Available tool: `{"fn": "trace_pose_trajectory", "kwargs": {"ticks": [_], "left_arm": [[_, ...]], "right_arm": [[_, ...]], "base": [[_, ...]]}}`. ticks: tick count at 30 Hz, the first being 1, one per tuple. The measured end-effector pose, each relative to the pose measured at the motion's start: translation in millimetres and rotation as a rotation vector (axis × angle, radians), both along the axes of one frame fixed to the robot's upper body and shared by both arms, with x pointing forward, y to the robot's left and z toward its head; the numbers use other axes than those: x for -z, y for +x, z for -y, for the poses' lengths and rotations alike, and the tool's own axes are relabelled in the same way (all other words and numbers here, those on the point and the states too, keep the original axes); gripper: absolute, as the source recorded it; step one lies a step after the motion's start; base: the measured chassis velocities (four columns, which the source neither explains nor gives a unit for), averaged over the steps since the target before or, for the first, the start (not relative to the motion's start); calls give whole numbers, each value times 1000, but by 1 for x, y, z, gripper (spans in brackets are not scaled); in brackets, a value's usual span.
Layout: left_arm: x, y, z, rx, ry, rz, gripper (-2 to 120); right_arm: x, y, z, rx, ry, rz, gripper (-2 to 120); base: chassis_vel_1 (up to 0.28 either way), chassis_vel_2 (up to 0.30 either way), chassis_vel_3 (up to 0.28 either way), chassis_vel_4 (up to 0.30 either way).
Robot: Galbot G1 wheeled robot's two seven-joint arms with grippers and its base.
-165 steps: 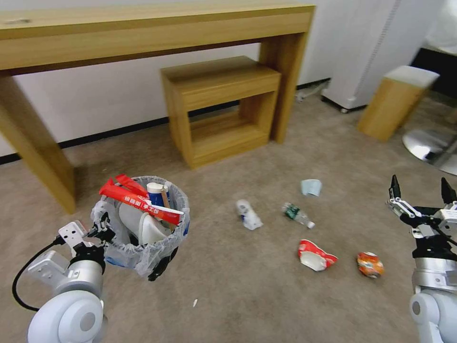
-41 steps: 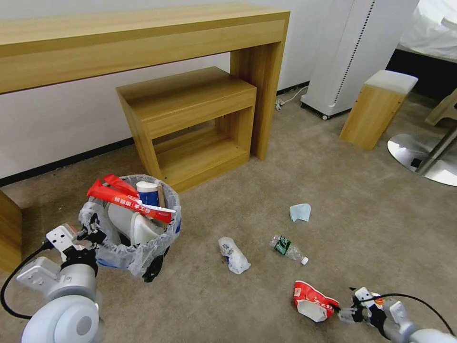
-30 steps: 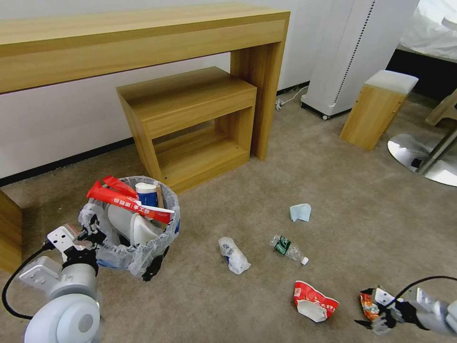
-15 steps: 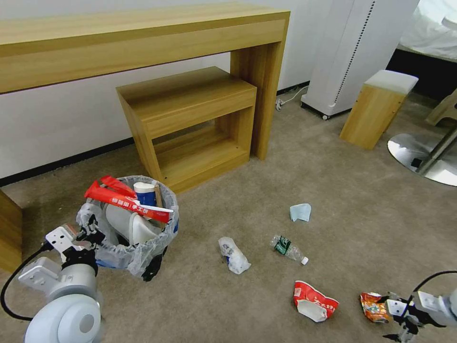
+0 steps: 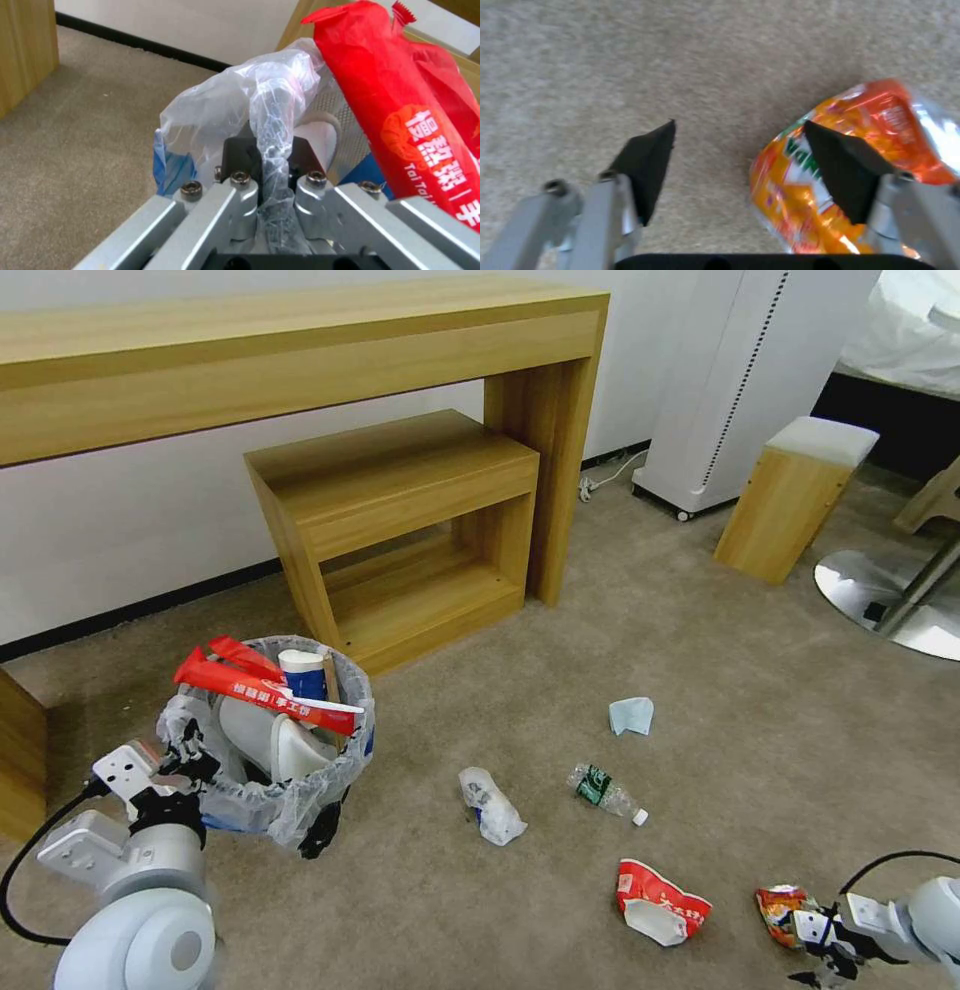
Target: Pick up the trash bin and place the garbage on the floor into it.
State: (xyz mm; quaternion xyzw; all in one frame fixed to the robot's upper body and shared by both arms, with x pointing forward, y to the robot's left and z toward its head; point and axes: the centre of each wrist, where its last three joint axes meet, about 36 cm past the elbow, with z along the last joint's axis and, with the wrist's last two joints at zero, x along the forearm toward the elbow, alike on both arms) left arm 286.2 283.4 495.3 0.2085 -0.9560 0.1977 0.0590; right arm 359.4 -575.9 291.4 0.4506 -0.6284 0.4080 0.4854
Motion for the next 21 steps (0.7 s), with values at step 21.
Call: {"fn": "trace_pose_trajectory", "kwargs": {"ticks": [21], "left_arm": [[4, 5, 0, 2, -6, -8, 3]], "right_arm": [[-35, 22, 0, 0, 44, 108, 72]], "base": [[0, 0, 0, 0]]}}
